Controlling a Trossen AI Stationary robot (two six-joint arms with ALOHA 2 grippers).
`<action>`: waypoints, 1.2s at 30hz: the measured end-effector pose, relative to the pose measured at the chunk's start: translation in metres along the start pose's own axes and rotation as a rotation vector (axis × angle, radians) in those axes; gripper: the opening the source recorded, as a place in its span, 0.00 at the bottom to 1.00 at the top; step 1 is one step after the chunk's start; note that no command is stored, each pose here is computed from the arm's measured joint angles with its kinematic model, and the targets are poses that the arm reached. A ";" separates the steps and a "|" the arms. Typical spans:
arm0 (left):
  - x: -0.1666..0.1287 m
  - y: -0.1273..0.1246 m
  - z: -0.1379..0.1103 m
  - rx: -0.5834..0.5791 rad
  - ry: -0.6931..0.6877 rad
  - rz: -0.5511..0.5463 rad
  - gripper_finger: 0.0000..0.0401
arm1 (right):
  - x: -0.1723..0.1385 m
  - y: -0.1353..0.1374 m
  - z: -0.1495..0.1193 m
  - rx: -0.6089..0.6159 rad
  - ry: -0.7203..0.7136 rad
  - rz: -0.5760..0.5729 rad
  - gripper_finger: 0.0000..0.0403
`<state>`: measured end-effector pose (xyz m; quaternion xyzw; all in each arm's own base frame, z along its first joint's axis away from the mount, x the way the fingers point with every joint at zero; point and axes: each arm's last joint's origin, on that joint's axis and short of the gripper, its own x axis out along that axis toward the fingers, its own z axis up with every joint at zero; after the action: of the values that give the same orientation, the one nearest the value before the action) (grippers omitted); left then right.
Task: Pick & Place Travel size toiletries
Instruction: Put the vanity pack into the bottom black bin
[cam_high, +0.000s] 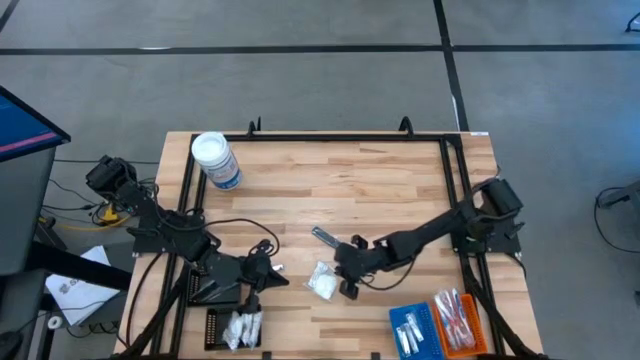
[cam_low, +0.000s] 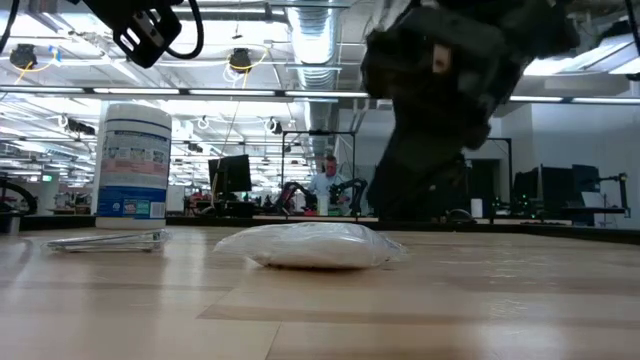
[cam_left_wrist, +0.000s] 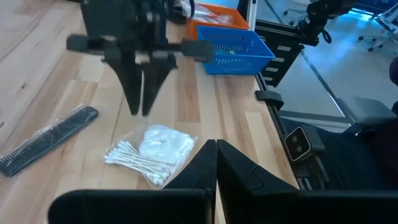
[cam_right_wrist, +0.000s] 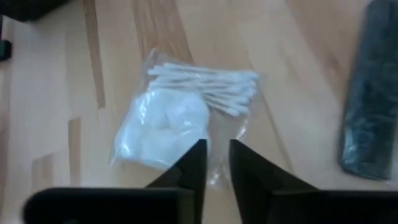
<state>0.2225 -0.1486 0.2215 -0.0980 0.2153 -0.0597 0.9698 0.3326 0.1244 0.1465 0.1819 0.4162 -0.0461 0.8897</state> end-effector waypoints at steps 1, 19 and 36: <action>0.000 0.000 0.000 -0.006 -0.001 0.002 0.00 | 0.005 -0.001 0.000 0.003 0.013 0.002 0.17; 0.000 0.000 0.000 -0.006 0.002 0.004 0.00 | 0.022 -0.013 -0.001 0.010 0.043 -0.042 0.43; 0.000 0.000 -0.001 -0.004 0.005 0.005 0.00 | 0.040 -0.028 -0.006 -0.002 0.045 -0.132 0.13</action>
<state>0.2222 -0.1484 0.2209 -0.0992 0.2181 -0.0574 0.9692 0.3478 0.1034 0.1048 0.1542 0.4472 -0.1001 0.8753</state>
